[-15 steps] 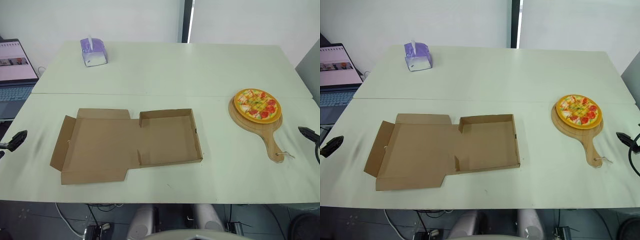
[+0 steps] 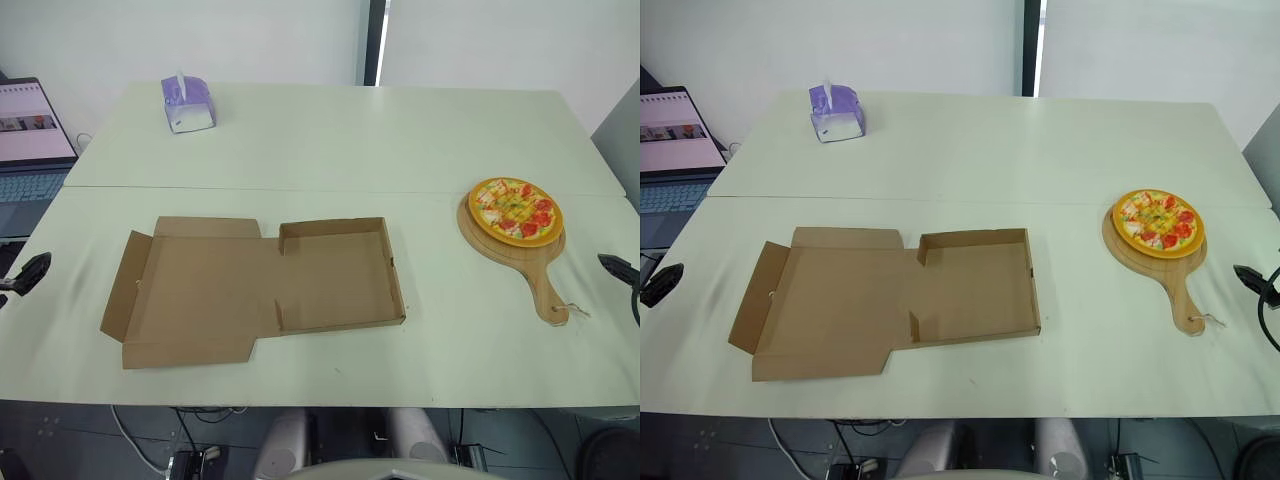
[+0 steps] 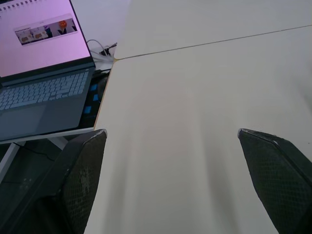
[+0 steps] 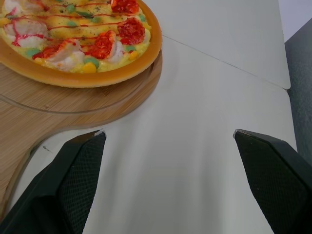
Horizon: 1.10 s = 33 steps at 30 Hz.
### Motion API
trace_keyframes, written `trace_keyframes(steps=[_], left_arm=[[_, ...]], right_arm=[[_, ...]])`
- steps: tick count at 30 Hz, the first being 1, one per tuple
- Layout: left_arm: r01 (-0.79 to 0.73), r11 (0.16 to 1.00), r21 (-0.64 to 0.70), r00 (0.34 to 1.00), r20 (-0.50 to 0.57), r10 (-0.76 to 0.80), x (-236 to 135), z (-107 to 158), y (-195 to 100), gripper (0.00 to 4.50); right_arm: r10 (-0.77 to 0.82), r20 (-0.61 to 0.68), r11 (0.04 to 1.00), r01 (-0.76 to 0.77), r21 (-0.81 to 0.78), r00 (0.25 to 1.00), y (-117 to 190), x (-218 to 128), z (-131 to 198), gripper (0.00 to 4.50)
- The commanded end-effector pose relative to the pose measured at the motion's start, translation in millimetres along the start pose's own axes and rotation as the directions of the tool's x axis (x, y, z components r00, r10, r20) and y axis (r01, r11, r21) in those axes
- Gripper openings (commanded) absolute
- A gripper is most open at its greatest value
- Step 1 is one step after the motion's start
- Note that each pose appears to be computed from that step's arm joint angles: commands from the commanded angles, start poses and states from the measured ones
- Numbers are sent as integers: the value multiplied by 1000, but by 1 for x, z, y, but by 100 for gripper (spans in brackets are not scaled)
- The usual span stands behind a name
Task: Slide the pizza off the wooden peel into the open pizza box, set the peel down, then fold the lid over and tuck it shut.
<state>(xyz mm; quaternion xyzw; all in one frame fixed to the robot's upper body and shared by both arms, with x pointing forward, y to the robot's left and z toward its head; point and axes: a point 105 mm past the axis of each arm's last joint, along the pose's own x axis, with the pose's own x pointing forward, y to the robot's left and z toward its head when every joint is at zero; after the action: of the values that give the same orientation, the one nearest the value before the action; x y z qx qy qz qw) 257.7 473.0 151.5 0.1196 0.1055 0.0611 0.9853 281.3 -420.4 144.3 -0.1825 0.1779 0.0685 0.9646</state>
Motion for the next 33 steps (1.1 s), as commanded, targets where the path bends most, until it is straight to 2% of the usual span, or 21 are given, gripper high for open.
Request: trace_keyframes(steps=[1, 16, 19, 23, 27, 30, 33], left_arm=[[-3, 1000, 11, 999, 36, 2, 0, 12, 3, 447], [21, 1000, -2, 999, 40, -21, 3, 11, -1, 447], [41, 999, -1, 997, 66, -40, 5, 18, -4, 447], [139, 990, -8, 976, 169, -136, 15, 50, -23, 447], [348, 936, 45, 895, 281, -346, 27, 101, -72, 447], [514, 851, 105, 786, 339, -516, 27, 142, -120, 447], [675, 709, 204, 625, 353, -697, 18, 177, -177, 447]], right_arm=[[-32, 58, 999, 33, -13, 998, -9, -9, 19, 450], [-33, 54, 999, 32, 14, 998, -4, -13, 20, 450], [-21, 52, 1000, 20, 18, 998, -1, -14, 19, 450], [-1, 59, 1000, 0, 27, 998, 5, -14, 23, 450], [45, 81, 998, -48, 41, 996, 20, -12, 32, 450], [71, 82, 996, -75, 44, 994, 30, -13, 35, 450], [124, 87, 990, -129, 55, 989, 50, -15, 38, 450]])
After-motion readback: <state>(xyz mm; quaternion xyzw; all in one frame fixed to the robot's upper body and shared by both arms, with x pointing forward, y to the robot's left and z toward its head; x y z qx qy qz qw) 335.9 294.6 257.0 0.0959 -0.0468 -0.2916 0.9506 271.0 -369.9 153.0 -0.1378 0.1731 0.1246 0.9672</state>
